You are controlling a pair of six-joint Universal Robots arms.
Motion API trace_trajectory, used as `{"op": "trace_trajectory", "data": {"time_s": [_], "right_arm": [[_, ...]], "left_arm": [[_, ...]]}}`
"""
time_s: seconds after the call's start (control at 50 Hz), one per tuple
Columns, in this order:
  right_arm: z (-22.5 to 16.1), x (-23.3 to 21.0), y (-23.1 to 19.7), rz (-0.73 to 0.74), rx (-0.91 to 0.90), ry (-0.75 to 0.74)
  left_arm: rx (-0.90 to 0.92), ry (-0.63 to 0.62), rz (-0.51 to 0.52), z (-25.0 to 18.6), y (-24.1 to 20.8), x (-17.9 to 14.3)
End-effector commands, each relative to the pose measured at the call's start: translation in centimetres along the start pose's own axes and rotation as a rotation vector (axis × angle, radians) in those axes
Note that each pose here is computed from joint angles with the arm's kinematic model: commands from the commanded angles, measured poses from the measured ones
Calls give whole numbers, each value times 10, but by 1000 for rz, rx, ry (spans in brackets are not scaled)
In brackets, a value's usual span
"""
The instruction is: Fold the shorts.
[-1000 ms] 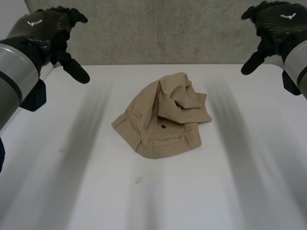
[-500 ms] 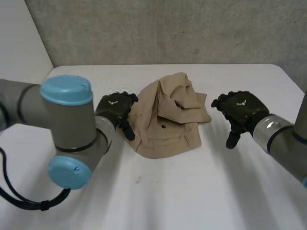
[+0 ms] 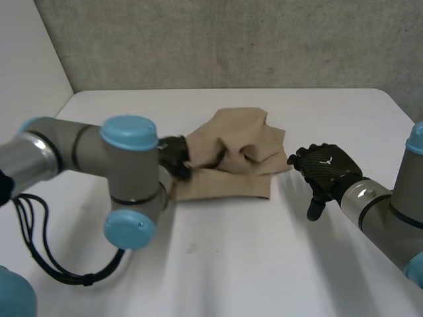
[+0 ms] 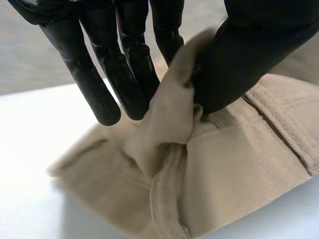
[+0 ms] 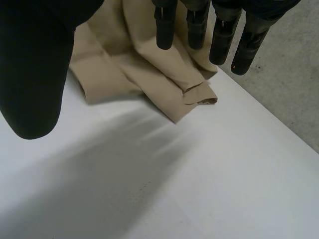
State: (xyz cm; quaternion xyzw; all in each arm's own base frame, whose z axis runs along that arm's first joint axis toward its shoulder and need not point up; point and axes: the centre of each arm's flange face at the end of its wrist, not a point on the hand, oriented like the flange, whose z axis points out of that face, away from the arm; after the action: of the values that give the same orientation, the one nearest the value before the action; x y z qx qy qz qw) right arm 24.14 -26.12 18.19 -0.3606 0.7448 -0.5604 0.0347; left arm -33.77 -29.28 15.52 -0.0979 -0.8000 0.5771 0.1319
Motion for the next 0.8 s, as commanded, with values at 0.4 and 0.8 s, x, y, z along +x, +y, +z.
{"op": "trace_trajectory", "data": {"time_s": [0.4, 0.8], "right_arm": [[4, -4, 8, 5, -17, -10], [14, 38, 4, 43, 14, 228]], "left_arm": [[511, 161, -73, -48, -170, -17], [68, 498, 174, -76, 0, 116]]}}
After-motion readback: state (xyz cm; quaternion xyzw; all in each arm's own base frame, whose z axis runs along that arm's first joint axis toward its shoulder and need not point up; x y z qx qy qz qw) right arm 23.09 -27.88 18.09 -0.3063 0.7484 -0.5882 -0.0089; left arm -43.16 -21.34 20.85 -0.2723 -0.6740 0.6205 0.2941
